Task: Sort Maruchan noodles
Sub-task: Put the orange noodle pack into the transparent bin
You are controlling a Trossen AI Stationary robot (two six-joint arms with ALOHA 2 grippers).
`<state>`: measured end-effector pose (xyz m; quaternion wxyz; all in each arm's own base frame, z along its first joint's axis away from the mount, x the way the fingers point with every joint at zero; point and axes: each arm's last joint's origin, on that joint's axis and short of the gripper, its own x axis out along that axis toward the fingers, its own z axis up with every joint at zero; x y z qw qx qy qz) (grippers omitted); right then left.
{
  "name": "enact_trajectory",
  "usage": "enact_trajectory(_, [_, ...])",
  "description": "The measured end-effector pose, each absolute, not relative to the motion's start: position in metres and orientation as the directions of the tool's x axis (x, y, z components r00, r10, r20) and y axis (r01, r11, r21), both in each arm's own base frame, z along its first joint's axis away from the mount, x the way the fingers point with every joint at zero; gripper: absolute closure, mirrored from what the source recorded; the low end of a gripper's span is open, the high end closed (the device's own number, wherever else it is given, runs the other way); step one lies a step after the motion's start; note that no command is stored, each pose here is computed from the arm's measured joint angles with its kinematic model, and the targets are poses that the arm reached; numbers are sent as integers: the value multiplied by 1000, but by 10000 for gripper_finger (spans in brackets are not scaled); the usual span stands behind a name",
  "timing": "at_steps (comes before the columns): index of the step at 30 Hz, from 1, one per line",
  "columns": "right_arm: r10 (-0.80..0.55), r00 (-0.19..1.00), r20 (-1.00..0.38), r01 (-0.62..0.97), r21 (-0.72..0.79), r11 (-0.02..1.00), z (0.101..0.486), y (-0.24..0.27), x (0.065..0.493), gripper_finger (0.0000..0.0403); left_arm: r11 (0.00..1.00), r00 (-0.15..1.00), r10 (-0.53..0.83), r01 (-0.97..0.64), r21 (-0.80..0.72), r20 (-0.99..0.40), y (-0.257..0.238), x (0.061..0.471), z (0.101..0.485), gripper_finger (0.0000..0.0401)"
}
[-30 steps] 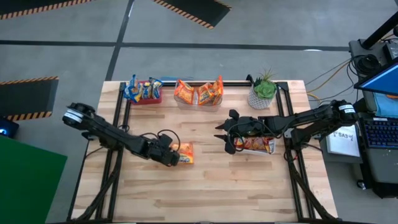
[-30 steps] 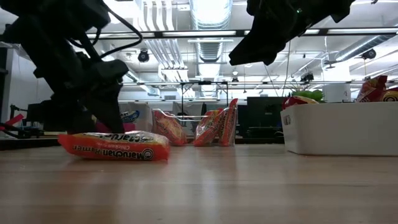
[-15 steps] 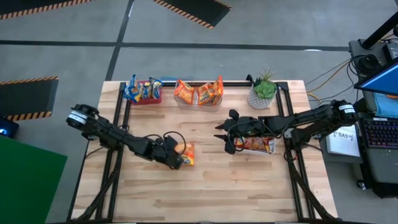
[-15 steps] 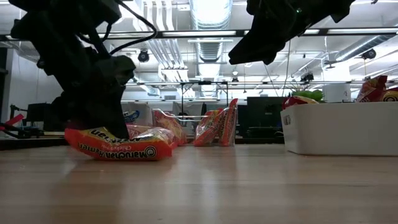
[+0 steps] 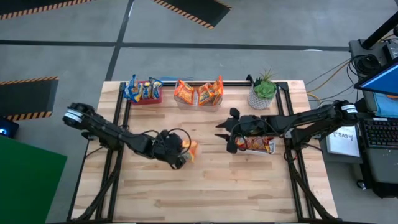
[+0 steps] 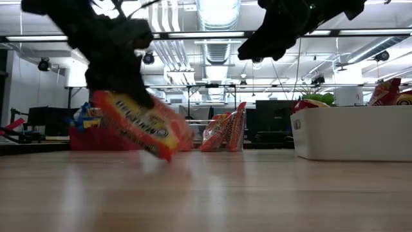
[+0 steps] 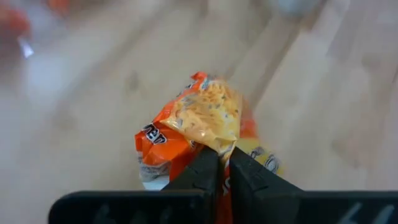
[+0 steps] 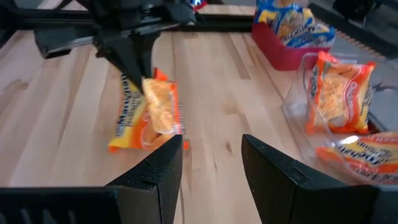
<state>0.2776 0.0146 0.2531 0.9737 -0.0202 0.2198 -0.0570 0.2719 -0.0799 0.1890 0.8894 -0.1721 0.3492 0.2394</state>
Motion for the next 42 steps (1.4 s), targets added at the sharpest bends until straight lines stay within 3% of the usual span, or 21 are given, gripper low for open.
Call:
enact_trajectory(10, [-119, 904, -410, 97, -74, 993, 266, 13, 263, 250, 879, 706, 455, -454, 148, -543, -32, 304, 261, 401])
enact_trajectory(18, [-119, 896, -428, 97, -74, 993, 260, 13, 262, 250, 766, 613, 643, -530, 365, -459, 57, 312, 305, 401])
enact_trajectory(28, [-119, 897, -426, 94, -80, 992, 260, 13, 262, 250, 752, 556, 638, -600, 274, -533, 143, 293, 293, 401])
enact_trajectory(42, [-120, 896, -428, 98, -73, 993, 260, 13, 263, 250, 736, 511, 643, -618, 276, -570, 173, 309, 257, 401])
